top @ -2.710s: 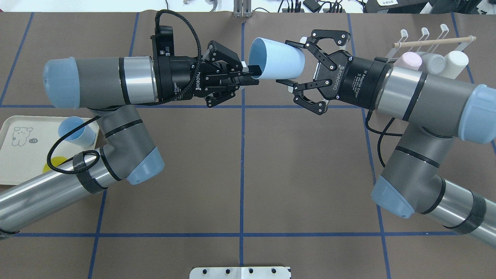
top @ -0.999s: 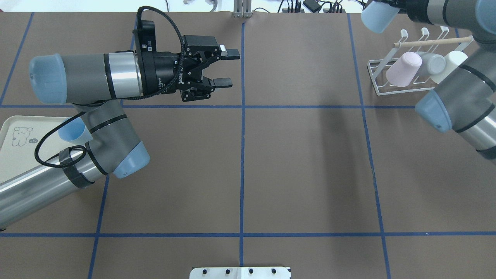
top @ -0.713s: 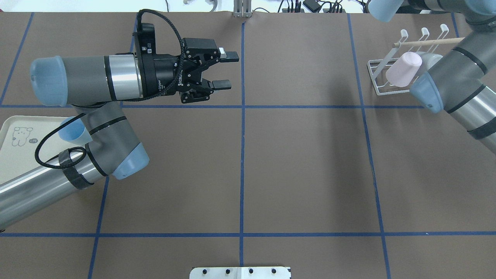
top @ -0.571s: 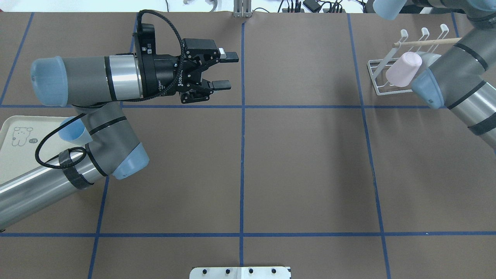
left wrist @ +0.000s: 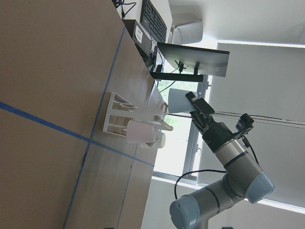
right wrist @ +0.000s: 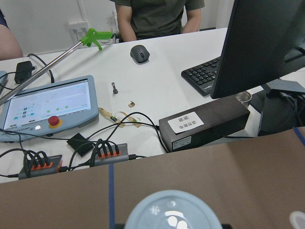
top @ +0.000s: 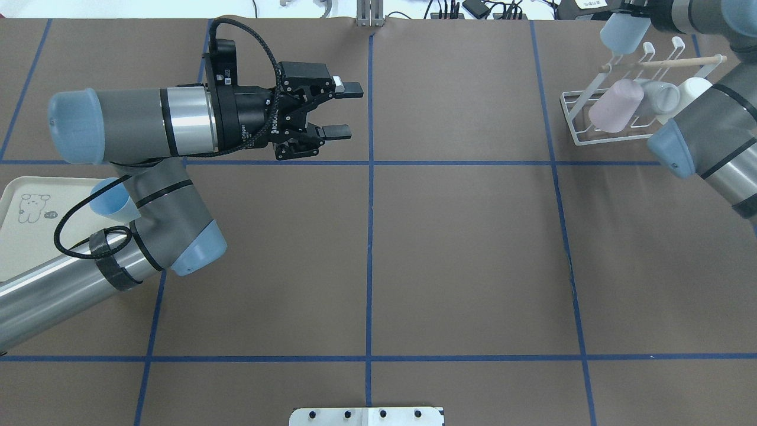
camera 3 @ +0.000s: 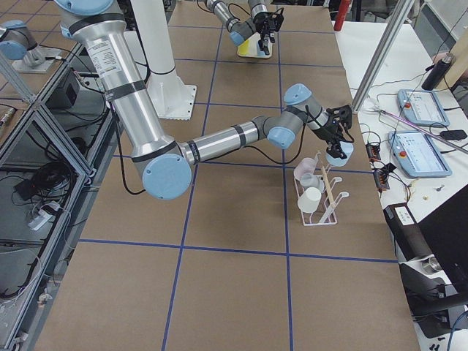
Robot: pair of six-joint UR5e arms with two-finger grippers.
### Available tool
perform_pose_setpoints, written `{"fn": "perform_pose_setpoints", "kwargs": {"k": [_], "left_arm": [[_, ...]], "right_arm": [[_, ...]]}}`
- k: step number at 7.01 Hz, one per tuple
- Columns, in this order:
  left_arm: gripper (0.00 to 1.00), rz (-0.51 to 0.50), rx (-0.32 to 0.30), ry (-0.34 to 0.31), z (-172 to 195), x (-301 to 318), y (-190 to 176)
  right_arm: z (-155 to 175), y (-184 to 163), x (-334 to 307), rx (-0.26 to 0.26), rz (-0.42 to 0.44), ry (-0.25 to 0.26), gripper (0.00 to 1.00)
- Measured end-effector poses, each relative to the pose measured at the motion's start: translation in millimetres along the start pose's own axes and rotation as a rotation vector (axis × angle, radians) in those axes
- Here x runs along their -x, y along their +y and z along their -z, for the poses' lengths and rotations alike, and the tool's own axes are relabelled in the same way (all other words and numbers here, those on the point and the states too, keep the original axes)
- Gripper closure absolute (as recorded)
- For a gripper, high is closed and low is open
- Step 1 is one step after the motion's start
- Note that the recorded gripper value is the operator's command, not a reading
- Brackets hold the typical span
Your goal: Transfer IKEA cup to right arm and place on rack
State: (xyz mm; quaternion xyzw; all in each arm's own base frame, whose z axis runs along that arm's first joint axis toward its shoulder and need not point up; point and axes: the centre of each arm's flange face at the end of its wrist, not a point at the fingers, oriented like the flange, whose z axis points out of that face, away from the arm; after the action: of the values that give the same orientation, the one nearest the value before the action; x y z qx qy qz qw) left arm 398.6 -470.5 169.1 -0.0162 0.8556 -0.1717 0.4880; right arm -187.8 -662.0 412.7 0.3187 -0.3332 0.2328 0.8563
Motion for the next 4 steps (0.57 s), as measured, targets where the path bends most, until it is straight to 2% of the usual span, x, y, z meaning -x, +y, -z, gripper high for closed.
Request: {"fn": "perform_pose_setpoints", "kwargs": {"k": [4], "left_arm": [[0.20,-0.002,0.001,0.004,0.3,-2.2,0.5]], "right_arm": [[-8.4,8.9,-11.3,0.015,-0.004,0.021,1.00]]}}
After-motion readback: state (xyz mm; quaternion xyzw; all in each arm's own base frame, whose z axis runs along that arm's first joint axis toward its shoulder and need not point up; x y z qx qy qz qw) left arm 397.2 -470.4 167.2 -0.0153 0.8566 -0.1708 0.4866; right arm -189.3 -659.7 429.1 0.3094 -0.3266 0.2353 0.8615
